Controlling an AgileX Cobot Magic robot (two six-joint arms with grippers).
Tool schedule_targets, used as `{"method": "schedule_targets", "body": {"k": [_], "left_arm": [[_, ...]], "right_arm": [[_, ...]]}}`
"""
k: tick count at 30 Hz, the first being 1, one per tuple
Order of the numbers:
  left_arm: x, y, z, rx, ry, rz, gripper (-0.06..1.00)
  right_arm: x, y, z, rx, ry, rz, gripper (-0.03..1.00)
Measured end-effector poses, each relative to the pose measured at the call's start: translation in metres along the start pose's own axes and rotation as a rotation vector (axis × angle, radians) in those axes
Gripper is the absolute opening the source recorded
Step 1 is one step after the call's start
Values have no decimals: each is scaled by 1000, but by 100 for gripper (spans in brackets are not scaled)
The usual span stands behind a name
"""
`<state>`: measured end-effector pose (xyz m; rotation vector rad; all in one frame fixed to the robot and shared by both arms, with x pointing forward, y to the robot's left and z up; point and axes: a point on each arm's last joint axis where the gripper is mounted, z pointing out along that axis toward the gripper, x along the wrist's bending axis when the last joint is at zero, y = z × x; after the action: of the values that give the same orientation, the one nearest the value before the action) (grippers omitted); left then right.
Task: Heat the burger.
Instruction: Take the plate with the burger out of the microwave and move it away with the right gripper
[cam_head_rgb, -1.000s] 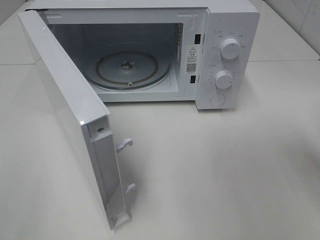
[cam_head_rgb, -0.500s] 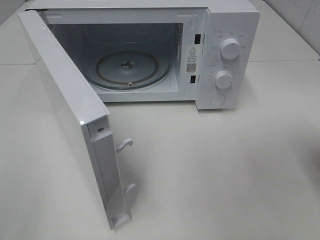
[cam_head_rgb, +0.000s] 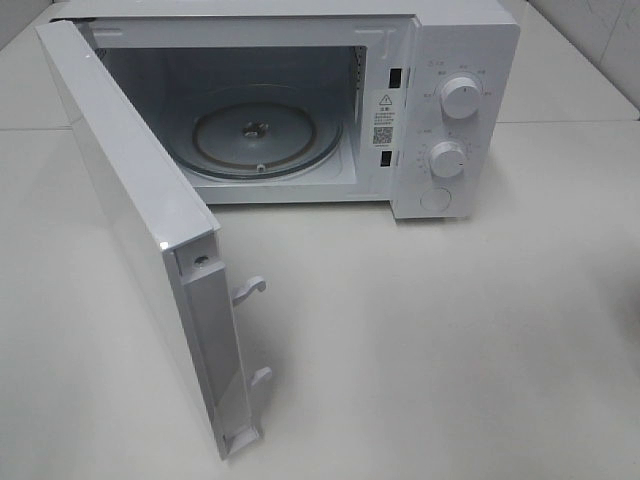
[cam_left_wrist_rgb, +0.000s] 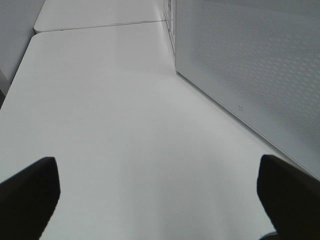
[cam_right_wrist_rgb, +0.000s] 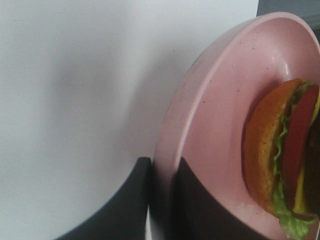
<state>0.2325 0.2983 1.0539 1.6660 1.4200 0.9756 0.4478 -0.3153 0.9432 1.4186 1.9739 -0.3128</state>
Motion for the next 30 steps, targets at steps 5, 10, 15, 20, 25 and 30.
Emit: {"method": "schedule_targets", "body": {"k": [5, 10, 15, 20, 25, 30], "left_arm": [[0, 0, 0, 0, 0, 0, 100], [0, 0, 0, 0, 0, 0, 100], [0, 0, 0, 0, 0, 0, 100], [0, 0, 0, 0, 0, 0, 100], [0, 0, 0, 0, 0, 0, 100], [0, 0, 0, 0, 0, 0, 100]], "right_arm": [[1, 0, 13, 20, 9, 3, 4], [5, 1, 29, 37, 22, 4, 5], [13, 4, 40, 44, 32, 46, 5], [21, 4, 48, 61, 61, 45, 5], [28, 3, 56, 75, 83, 32, 5], [31, 3, 59, 83, 95, 34, 5]]}}
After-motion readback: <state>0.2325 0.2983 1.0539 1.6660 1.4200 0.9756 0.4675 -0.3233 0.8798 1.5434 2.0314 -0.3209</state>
